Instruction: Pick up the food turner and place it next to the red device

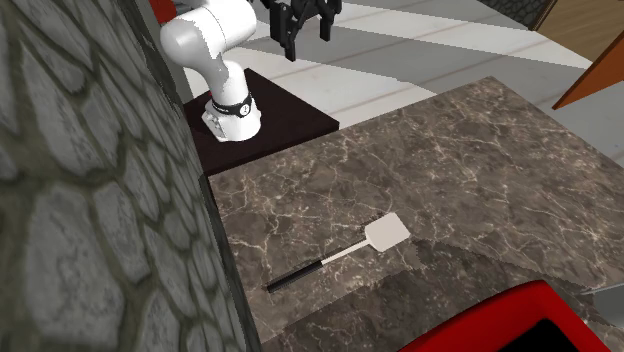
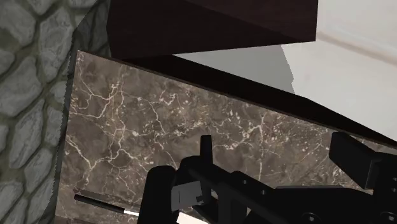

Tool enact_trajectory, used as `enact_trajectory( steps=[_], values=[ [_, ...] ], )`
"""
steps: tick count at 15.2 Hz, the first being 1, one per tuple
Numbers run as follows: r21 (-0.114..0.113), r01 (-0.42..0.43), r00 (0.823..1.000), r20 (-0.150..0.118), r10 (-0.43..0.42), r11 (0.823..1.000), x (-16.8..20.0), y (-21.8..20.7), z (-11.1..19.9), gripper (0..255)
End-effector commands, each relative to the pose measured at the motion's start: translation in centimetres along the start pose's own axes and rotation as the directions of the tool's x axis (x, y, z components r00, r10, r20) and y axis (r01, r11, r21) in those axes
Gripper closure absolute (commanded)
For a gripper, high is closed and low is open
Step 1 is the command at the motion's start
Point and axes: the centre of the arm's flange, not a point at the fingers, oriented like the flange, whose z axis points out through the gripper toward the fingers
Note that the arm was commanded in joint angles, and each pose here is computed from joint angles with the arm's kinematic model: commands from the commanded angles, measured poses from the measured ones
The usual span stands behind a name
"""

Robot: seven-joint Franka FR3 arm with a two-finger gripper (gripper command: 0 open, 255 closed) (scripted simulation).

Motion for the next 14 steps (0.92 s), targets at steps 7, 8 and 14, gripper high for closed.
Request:
enact_trajectory(
  steps=[7, 8, 14],
  values=[
    [-0.011, 0.242, 0.97, 0.014, -0.242, 0.97, 3.5, 6.1, 3.4, 0],
    [-0.013, 0.281, 0.96, 0.016, -0.281, 0.96, 4.2, 7.0, 4.0, 0],
    [-0.019, 0.505, 0.863, 0.032, -0.504, 0.863, 9.2, 11.9, 7.4, 0]
  ],
)
